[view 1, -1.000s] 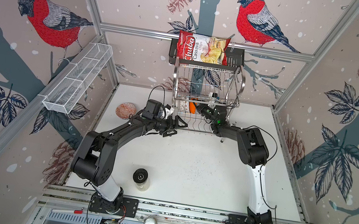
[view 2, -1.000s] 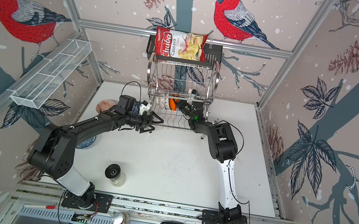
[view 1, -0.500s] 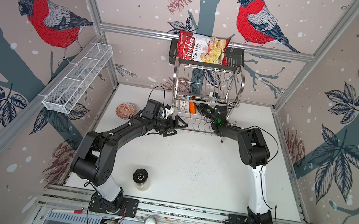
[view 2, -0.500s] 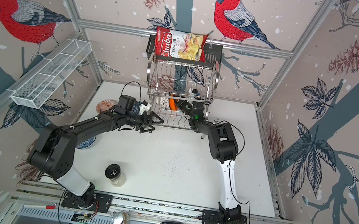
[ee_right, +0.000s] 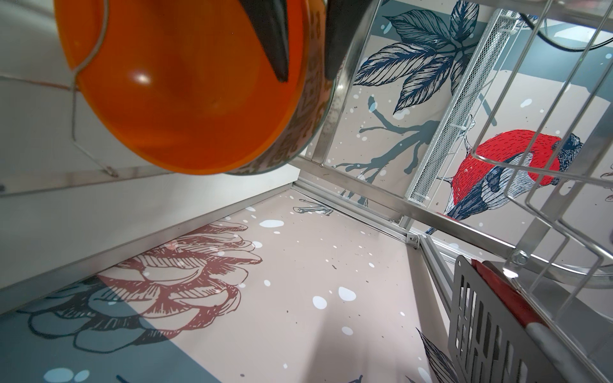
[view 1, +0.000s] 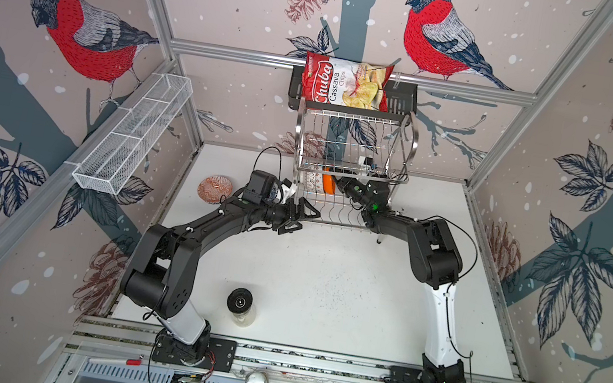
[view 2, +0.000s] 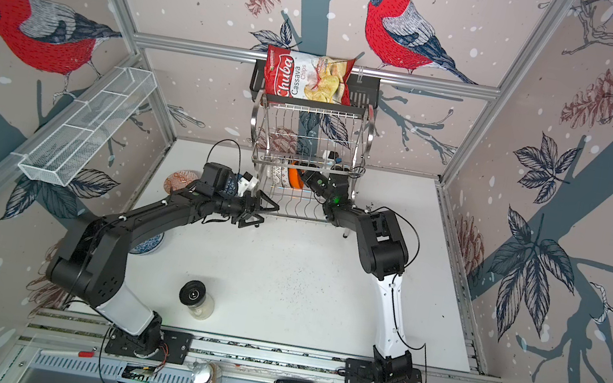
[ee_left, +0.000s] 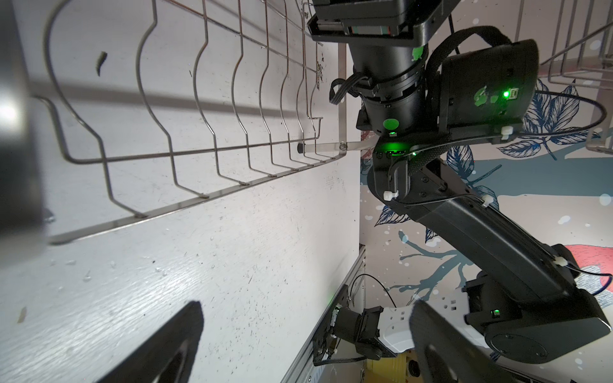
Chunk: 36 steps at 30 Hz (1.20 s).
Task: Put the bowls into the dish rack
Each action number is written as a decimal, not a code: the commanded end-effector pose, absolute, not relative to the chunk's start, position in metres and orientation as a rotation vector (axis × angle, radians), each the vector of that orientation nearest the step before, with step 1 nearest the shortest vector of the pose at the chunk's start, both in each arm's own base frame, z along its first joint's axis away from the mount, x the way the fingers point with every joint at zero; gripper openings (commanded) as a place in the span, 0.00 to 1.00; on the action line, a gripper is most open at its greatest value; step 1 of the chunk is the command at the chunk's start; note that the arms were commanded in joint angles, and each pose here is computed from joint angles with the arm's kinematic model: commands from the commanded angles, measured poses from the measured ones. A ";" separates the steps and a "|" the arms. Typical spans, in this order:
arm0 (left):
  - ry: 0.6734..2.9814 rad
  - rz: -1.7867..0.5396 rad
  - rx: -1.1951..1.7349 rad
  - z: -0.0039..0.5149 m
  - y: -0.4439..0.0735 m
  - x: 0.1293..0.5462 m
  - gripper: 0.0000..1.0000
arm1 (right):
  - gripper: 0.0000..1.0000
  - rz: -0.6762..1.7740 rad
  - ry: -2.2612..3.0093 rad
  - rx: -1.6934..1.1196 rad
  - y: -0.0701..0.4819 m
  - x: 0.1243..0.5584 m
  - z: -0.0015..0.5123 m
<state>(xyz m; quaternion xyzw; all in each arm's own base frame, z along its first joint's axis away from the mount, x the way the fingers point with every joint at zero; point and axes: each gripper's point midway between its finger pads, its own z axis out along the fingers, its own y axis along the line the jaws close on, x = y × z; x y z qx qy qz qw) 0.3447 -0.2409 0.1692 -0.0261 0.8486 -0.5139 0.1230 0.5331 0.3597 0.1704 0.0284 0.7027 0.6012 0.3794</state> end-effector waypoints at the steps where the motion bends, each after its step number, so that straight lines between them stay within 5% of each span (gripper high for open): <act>1: 2.454 -1.515 -0.044 0.175 -0.242 0.343 0.97 | 0.21 1.545 1.736 0.075 0.356 0.532 0.188; 36: 2.459 -1.516 -0.040 0.175 -0.245 0.341 0.97 | 0.25 1.552 1.709 0.137 0.330 0.501 0.189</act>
